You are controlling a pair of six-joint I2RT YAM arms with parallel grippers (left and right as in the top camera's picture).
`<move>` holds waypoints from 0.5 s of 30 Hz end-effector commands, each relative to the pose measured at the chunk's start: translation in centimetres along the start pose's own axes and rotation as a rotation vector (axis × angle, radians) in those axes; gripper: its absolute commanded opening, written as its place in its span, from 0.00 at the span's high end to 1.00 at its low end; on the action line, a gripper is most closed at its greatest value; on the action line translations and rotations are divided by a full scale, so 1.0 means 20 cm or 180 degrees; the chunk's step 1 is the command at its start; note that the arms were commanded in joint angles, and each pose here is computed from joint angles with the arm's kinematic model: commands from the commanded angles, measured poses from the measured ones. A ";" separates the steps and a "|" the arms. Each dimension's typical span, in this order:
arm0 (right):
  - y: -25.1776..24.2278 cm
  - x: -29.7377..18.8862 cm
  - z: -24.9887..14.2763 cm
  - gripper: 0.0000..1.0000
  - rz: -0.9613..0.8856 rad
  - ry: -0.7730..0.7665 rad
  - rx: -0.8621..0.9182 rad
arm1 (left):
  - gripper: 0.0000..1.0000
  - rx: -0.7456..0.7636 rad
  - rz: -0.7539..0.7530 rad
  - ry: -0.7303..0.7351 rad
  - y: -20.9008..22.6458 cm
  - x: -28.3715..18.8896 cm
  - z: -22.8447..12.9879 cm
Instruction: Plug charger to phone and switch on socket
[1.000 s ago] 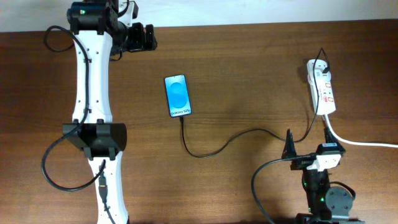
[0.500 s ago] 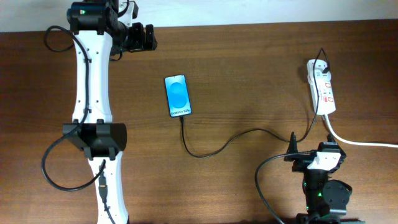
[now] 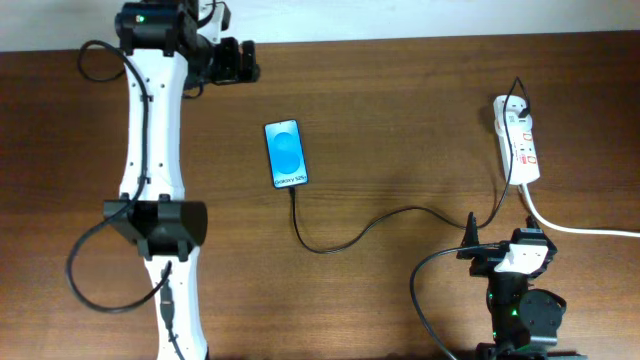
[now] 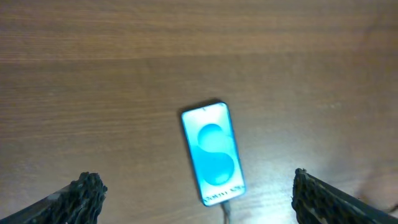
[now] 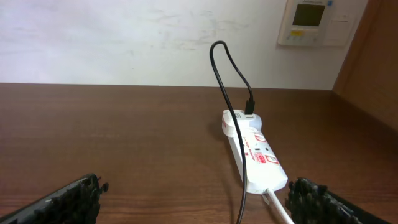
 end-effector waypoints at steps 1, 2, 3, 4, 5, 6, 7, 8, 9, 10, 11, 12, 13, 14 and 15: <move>-0.01 0.00 -0.01 0.02 -0.0036 0.0000 0.0002 | 0.01 0.0367 0.0292 -0.0482 -0.17 -0.44 -0.01; -0.01 0.00 -0.01 0.02 -0.0036 0.0000 0.0002 | 0.01 0.0400 0.0461 -0.0734 -0.16 -0.55 -0.01; -0.01 0.00 -0.01 0.02 -0.0036 0.0000 0.0002 | 0.01 0.0413 0.0502 -0.0893 -0.16 -0.60 -0.02; -0.01 0.00 -0.01 0.02 -0.0036 0.0000 0.0002 | 0.01 0.0430 0.0559 -0.1144 -0.16 -0.65 -0.02; -0.01 0.00 -0.01 0.02 -0.0036 0.0000 0.0002 | 0.01 0.0456 0.0630 -0.1503 -0.15 -0.69 -0.03; -0.01 0.00 -0.01 0.02 -0.0036 0.0000 0.0002 | 0.01 0.0467 0.0667 -0.1692 -0.14 -0.71 -0.05; -0.01 0.00 -0.01 0.02 -0.0035 -0.0001 0.0002 | 0.01 0.0469 0.0722 -0.1856 -0.12 -0.70 -0.10; -0.01 0.00 -0.01 0.02 -0.0036 0.0000 0.0002 | 0.01 0.0473 0.0757 -0.2072 -0.11 -0.69 -0.17; -0.01 0.00 -0.01 0.02 -0.0036 0.0000 0.0002 | 0.01 0.0459 0.0794 -0.2212 -0.08 -0.68 -0.24; -0.01 0.00 -0.01 0.02 -0.0036 0.0000 0.0002 | 0.01 0.0443 0.0827 -0.2283 -0.06 -0.67 -0.30; -0.01 0.00 -0.01 0.02 -0.0036 0.0000 0.0002 | 0.01 0.0407 0.0889 -0.2399 -0.02 -0.65 -0.41; -0.01 0.00 -0.01 0.02 -0.0036 0.0000 0.0002 | 0.01 0.0374 0.0953 -0.2509 0.02 -0.63 -0.52; -0.01 0.00 -0.01 0.02 -0.0036 0.0000 0.0002 | 0.01 0.0354 0.0994 -0.2585 0.04 -0.62 -0.59; -0.01 0.00 -0.01 0.02 -0.0036 0.0000 0.0002 | 0.01 0.0335 0.1060 -0.2749 0.06 -0.61 -0.69; -0.01 0.00 -0.01 0.02 -0.0036 0.0000 0.0002 | 0.01 0.0335 0.1098 -0.2880 0.07 -0.61 -0.76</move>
Point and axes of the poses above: each gripper's point midway between its finger pads, its own x axis out along the fingers, its own y axis along the line the jaws close on, z = x × y, the point moved 3 cm from there along -x, back along the fingers, and after that the axes turned 10 degrees about x, right-handed, at the moved point
